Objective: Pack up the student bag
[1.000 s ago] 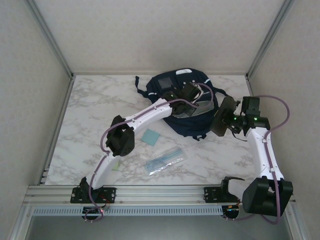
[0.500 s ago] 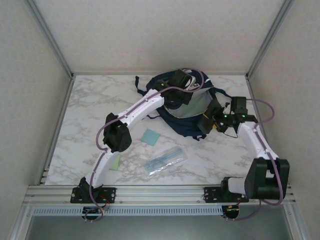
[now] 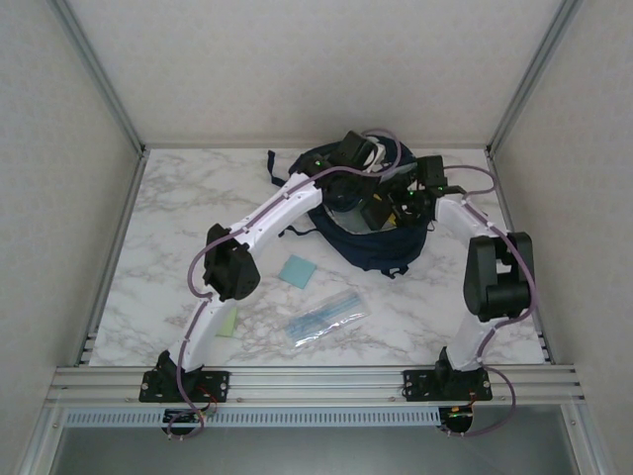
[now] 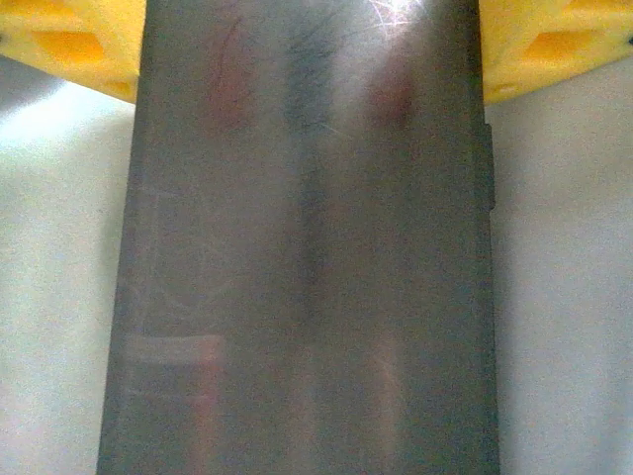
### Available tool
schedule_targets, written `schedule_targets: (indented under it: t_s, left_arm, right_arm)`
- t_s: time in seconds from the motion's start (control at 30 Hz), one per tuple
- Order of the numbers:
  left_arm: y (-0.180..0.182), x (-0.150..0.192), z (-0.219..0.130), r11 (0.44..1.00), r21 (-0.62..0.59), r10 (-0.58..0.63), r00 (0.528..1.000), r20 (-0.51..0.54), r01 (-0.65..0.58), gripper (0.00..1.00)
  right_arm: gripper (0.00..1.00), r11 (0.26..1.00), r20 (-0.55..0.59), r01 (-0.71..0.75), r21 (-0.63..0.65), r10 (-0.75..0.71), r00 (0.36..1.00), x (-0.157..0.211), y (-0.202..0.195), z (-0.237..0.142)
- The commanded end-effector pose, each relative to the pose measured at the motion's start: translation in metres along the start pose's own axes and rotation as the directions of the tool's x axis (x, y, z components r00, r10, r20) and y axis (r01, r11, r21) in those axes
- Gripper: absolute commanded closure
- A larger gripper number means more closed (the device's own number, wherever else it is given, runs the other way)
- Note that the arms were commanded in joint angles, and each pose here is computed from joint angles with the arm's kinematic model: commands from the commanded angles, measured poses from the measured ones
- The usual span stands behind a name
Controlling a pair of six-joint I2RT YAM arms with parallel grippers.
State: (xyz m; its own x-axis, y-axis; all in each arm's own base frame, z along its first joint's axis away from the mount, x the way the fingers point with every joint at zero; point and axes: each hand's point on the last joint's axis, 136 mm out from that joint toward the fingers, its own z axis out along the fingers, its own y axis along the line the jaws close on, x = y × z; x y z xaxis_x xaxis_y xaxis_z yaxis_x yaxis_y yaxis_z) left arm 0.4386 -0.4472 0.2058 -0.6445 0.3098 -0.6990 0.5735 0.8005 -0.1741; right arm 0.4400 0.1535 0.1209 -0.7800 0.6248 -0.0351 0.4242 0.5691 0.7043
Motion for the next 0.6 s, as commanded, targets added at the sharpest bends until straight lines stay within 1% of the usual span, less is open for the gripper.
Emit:
schedule_targets:
  t_s: [0.0,0.03,0.1,0.23,0.27,0.33,0.43,0.5,0.53,0.57]
  left_arm:
    - [-0.005,-0.026,-0.025,0.999,0.035,-0.041,0.997,0.066,0.038,1.00]
    - [-0.005,-0.028,-0.028,0.999,0.037,-0.042,0.996,0.074,0.040,1.00]
    - [-0.005,-0.033,-0.032,0.998,0.039,-0.043,0.995,0.088,0.040,1.00]
    - [-0.002,-0.039,-0.036,0.998,0.043,-0.050,0.993,0.105,0.046,1.00]
    - [-0.001,-0.040,-0.037,0.998,0.042,-0.056,0.993,0.106,0.052,1.00]
    - [0.000,-0.040,-0.039,0.997,0.046,-0.063,0.992,0.106,0.058,1.00]
    - [-0.002,-0.044,-0.044,0.997,0.057,-0.064,0.991,0.114,0.058,1.00]
    - [-0.006,-0.046,-0.048,0.995,0.076,-0.067,0.991,0.119,0.058,1.00]
    - [-0.008,-0.047,-0.051,0.995,0.084,-0.069,0.990,0.121,0.059,1.00]
    - [-0.009,-0.048,-0.053,0.994,0.093,-0.073,0.990,0.122,0.062,1.00]
  right_arm:
    - [0.40,0.999,0.021,-0.013,-0.046,0.014,1.000,-0.007,0.021,0.011]
    - [0.38,0.999,0.028,-0.021,-0.045,0.022,0.999,-0.008,0.020,0.013]
    - [0.28,0.998,0.032,-0.028,-0.049,0.029,0.999,-0.009,0.021,0.016]
    - [0.14,0.997,0.010,-0.005,-0.079,0.006,1.000,-0.008,0.029,0.019]
    - [0.11,0.997,0.004,0.013,-0.073,-0.013,1.000,-0.007,0.030,0.018]
    - [0.07,0.998,-0.004,0.049,-0.043,-0.049,0.999,-0.003,0.026,0.014]
    - [0.08,0.997,0.025,0.071,0.010,-0.072,0.997,-0.002,0.013,0.006]
    - [0.12,0.998,0.043,0.069,0.013,-0.070,0.997,-0.004,0.006,0.010]
    - [0.18,0.998,0.048,0.065,-0.002,-0.065,0.997,-0.004,0.006,0.014]
    - [0.27,0.997,0.050,0.067,-0.031,-0.065,0.997,-0.006,0.009,0.019]
